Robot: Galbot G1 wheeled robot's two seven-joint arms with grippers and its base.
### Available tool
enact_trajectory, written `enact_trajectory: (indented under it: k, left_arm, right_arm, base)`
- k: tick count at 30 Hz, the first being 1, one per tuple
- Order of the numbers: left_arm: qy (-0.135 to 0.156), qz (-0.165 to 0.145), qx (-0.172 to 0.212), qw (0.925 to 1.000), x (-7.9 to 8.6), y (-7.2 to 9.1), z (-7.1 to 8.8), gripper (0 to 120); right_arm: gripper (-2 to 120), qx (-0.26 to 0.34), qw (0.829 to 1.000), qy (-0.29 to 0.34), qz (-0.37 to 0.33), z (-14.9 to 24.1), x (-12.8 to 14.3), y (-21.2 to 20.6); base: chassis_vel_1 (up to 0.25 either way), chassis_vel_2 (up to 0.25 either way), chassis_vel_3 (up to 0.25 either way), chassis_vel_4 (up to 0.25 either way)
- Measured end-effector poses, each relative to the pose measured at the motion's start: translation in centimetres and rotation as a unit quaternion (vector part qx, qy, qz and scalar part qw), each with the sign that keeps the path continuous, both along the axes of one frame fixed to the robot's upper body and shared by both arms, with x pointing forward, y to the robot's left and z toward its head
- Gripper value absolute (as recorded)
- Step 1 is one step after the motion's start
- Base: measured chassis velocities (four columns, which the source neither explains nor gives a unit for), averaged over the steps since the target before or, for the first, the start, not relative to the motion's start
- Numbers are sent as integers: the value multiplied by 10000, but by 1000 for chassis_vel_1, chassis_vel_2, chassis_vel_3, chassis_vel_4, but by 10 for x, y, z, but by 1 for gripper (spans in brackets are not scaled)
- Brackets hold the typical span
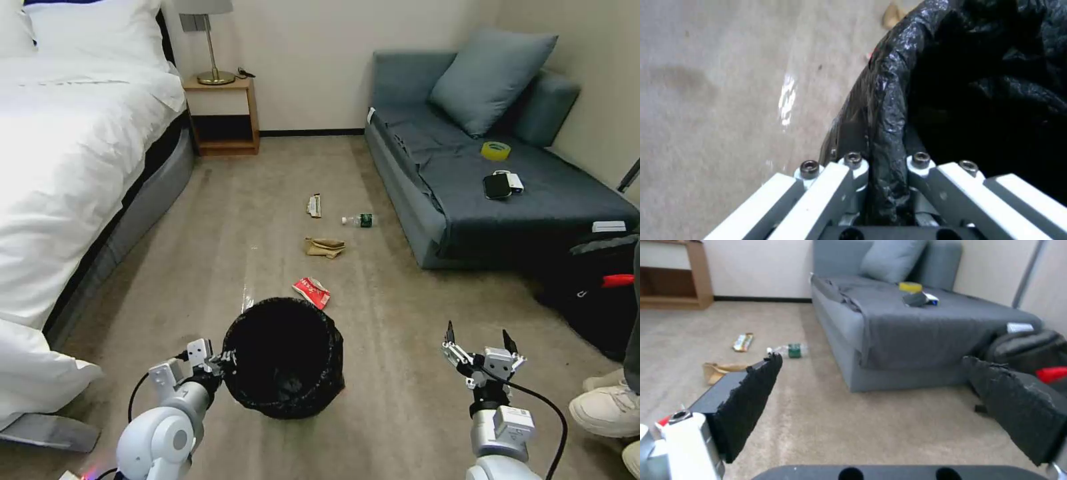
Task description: Pick up the trash bin, then pick up the garbage on the floor and place it into the trash bin.
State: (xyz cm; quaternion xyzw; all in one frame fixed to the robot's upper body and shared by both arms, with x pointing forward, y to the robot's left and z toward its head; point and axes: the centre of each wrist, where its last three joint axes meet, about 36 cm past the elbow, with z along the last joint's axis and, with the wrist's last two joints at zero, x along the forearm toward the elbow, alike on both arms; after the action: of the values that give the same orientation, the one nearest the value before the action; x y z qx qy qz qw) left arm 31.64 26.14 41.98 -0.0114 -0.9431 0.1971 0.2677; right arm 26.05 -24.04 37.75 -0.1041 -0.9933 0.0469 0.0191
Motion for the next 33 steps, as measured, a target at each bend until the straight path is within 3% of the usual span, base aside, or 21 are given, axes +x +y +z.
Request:
enact_trajectory:
  k: [5, 18, 33]
  left_arm:
    - [-216, 66, 104, 9997, -7, 1, 18, 4]
    - [-303, 263, 185, 9990, -12, 5, 25, 4]
    - [-331, 384, 110, 9987, -9, 9, 25, 4]
  right_arm:
    - [100, -115, 9996, -157, 208, 6, 0, 0]
    - [100, 62, 9960, -362, 821, 8, -10, 0]
    - [100, 55, 9946, -340, 980, 8, -11, -2]
  base:
    - [0, 0, 0, 0]
    - [0, 0, 0, 0]
    - [0, 0, 0, 0]
